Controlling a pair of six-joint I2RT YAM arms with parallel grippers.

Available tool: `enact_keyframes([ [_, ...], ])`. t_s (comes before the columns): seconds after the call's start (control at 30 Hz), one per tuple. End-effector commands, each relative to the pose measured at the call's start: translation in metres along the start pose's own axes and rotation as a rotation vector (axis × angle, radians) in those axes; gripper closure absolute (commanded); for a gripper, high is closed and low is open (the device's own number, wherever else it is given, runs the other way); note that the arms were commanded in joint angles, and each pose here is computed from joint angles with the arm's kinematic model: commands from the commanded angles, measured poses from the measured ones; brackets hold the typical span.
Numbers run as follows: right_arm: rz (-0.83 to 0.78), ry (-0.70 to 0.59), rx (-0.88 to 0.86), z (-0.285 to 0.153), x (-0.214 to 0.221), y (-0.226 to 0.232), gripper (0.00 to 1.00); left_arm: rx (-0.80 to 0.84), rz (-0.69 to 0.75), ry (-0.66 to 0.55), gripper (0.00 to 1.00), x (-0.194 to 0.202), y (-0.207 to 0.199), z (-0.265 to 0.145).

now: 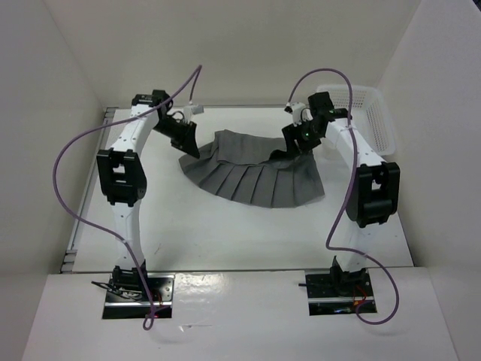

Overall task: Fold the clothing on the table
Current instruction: Fold the skirt

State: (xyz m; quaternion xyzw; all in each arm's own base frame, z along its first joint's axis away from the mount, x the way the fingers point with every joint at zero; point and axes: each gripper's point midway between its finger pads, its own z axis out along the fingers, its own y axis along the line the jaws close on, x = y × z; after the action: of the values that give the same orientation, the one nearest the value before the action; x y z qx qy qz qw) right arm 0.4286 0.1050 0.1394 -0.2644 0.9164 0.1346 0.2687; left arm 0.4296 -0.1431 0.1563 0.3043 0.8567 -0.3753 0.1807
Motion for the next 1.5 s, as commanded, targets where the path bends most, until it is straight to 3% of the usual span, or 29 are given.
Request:
enact_keyframes([
  [0.0, -0.046, 0.003, 0.065, -0.025, 0.001, 0.01, 0.26, 0.095, -0.011, 0.035, 0.73, 0.025, -0.005, 0.02],
  [0.17, -0.032, -0.04, 0.054, -0.036, -0.006, 0.021, 0.23, 0.128, -0.086, 0.03, 0.66, 0.032, 0.003, 0.049],
  [0.4, -0.009, -0.046, 0.026, -0.037, 0.007, 0.035, 0.23, 0.213, -0.146, -0.068, 0.66, -0.003, 0.008, 0.086],
  [0.6, 0.005, -0.027, 0.043, -0.039, 0.023, 0.037, 0.23, 0.18, -0.158, -0.1, 0.58, -0.031, 0.003, 0.121],
  [0.63, 0.008, -0.016, 0.051, -0.037, 0.027, 0.035, 0.23, 0.146, -0.153, -0.11, 0.52, -0.036, 0.008, 0.12],
  [0.73, 0.005, -0.023, 0.062, -0.041, 0.026, 0.034, 0.23, 0.083, -0.153, -0.141, 0.04, -0.049, 0.02, 0.12],
  [0.77, 0.004, -0.025, 0.063, -0.043, 0.027, 0.035, 0.23, 0.061, -0.148, -0.153, 0.0, -0.054, 0.023, 0.119],
  [1.0, 0.005, -0.019, 0.082, -0.044, 0.03, 0.033, 0.23, -0.148, -0.128, -0.193, 0.0, -0.072, 0.043, 0.089],
  [1.2, 0.004, -0.024, 0.064, -0.044, 0.029, 0.036, 0.23, -0.326, -0.156, -0.149, 0.0, -0.054, 0.055, 0.062],
  [1.33, -0.001, -0.043, 0.069, -0.048, 0.022, 0.035, 0.23, -0.358, -0.187, -0.128, 0.0, -0.044, 0.062, 0.065],
  [1.47, -0.003, -0.049, 0.082, -0.05, 0.019, 0.033, 0.24, -0.251, -0.185, -0.119, 0.05, -0.046, 0.051, 0.083],
])
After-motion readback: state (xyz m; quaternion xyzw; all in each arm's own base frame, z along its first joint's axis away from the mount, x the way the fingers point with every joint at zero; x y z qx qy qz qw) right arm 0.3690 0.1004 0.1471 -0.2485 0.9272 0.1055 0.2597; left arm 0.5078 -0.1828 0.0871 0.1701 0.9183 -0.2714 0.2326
